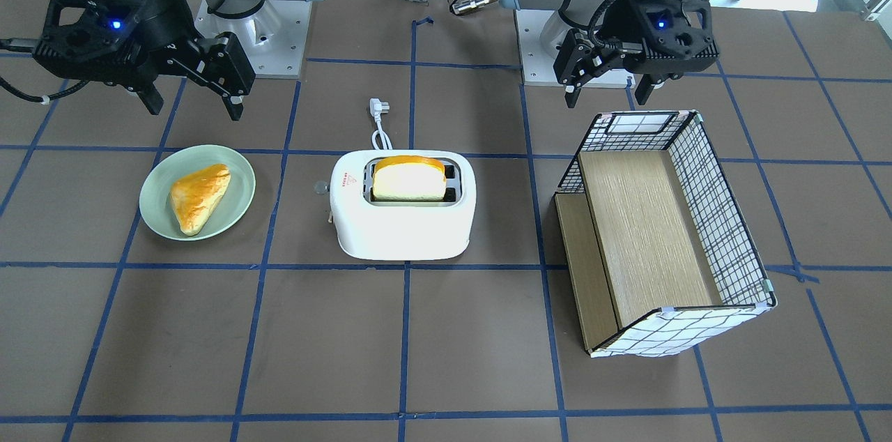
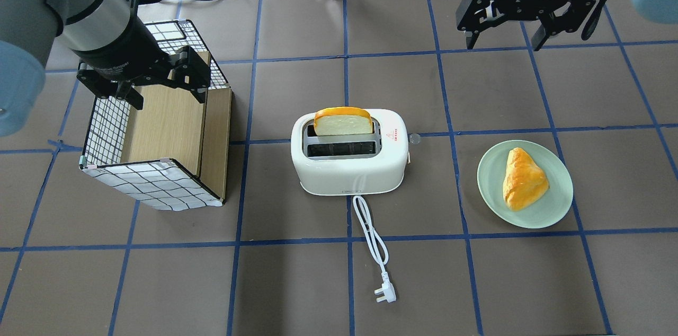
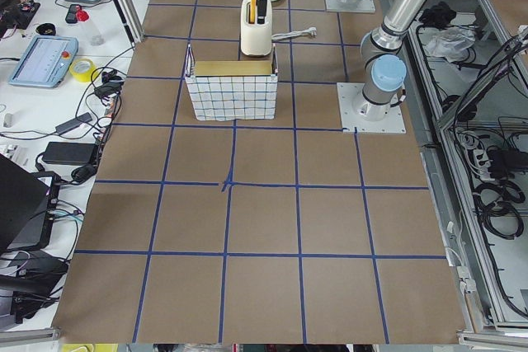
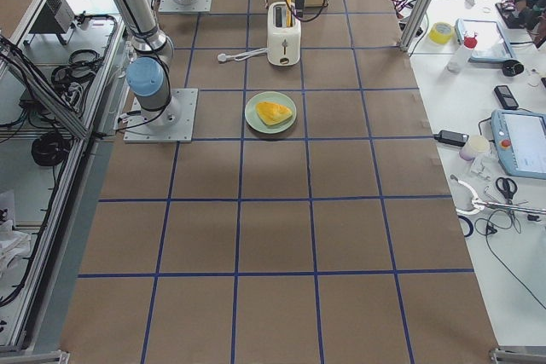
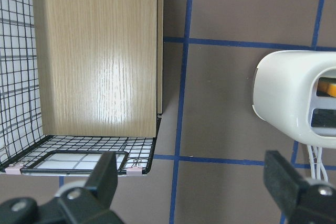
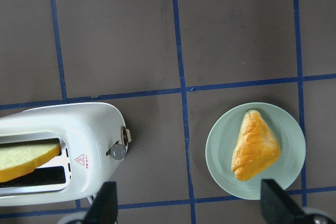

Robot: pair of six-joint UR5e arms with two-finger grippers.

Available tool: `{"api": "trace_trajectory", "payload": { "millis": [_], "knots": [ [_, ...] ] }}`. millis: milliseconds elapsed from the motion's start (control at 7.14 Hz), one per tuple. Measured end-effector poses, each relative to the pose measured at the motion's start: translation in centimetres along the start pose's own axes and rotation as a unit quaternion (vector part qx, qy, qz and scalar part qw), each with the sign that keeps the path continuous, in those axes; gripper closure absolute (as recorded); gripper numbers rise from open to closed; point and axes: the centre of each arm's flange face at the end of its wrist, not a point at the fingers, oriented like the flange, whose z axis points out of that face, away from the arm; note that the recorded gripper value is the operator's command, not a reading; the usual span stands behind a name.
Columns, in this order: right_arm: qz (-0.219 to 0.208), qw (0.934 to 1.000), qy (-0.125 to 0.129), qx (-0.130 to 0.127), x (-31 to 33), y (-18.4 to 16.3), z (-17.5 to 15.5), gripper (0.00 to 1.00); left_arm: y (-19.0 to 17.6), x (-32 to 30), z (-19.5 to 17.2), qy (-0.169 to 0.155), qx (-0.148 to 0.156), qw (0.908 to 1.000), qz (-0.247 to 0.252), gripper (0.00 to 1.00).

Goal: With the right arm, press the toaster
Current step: 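Move the right gripper down toward the lever on the white toaster's side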

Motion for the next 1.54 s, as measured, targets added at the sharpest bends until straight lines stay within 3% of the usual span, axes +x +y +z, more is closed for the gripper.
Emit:
{"api": "trace_trajectory", "payload": {
  "millis": [140,560,1120,1260,1540],
  "knots": [
    [0.0,1.0,0.0,-0.008,0.0,0.2,0.1,0.99,0.0,0.0,0.0,0.0,0.0,1.0,0.0,0.0],
    [0.002,0.9984,-0.014,-0.055,-0.2,1.4,0.1,1.0,0.0,0.0,0.0,0.0,0.0,1.0,0.0,0.0],
    [0.009,0.9964,-0.046,-0.07,-0.6,1.4,0.5,1.0,0.0,0.0,0.0,0.0,0.0,1.0,0.0,0.0],
    [0.004,0.995,-0.062,-0.079,-0.5,1.2,1.3,1.0,0.0,0.0,0.0,0.0,0.0,1.0,0.0,0.0],
    [-0.012,0.9868,-0.122,-0.106,0.4,0.2,4.1,1.0,0.0,0.0,0.0,0.0,0.0,1.0,0.0,0.0]
  ]
}}
